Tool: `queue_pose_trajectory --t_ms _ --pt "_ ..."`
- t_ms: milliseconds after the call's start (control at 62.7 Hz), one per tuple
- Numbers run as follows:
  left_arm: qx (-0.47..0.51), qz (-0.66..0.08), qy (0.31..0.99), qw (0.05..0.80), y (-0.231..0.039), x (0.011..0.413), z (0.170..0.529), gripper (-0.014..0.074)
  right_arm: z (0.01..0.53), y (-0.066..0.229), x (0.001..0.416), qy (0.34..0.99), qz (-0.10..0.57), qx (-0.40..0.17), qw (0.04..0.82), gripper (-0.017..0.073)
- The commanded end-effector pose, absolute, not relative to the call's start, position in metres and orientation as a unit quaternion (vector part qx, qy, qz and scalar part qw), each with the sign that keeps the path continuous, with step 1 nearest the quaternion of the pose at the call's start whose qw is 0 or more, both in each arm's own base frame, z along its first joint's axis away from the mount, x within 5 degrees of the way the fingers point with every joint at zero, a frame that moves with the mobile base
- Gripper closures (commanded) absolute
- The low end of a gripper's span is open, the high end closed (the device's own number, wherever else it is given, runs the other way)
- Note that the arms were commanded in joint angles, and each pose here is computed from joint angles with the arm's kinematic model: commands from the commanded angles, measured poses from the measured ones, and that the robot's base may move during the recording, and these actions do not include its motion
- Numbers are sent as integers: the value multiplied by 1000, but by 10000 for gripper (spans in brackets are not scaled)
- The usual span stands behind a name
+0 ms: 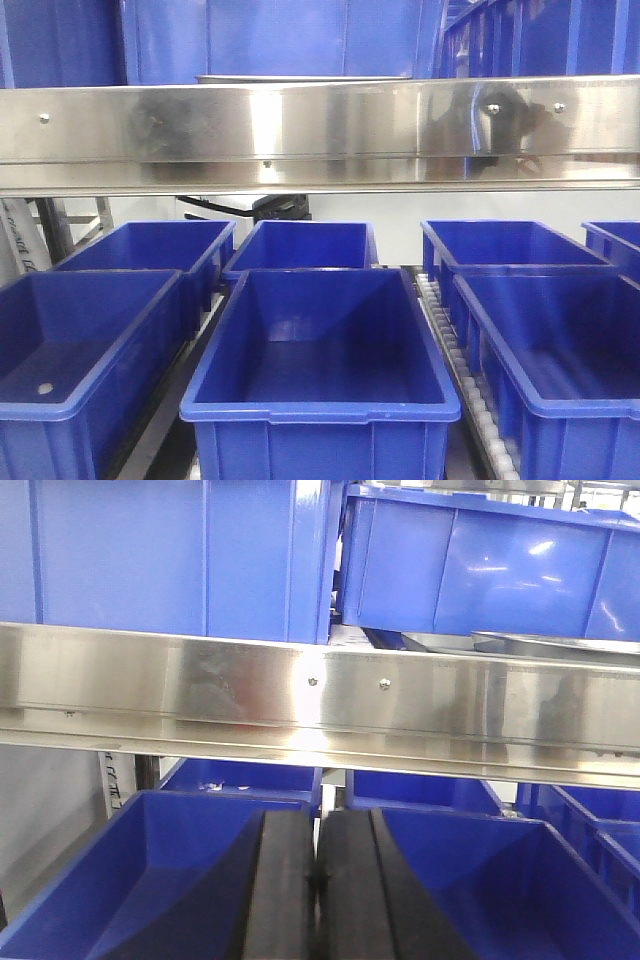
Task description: Stack silver trays without gaps
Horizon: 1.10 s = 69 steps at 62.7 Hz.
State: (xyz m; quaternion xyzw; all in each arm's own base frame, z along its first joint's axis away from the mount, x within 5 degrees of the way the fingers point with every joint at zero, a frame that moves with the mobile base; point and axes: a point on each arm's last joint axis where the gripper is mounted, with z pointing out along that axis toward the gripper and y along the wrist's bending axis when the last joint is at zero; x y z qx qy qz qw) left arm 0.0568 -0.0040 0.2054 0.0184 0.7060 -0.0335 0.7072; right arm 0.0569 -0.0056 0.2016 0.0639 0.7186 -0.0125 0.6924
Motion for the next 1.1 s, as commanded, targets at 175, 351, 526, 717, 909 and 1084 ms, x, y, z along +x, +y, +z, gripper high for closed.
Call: queue_pose_trajectory --t_ms 175,351,526,717,909,1084 --pt "17 -39 695 717 -4 56 208 589 205 -6 56 707 -14 62 704 638" --pt "24 -36 695 718 -5 56 208 589 205 -6 56 707 -14 62 704 638" --pt "29 -31 695 718 -5 56 208 589 205 -6 56 707 -14 62 704 638" --pt "38 -21 694 718 -5 56 208 589 205 -6 56 707 -14 62 704 638" --pt "41 -17 694 718 -4 56 208 589 205 -6 56 707 -14 62 704 638" --pt "37 -21 694 718 -5 56 208 589 205 -6 56 707 -14 62 704 638"
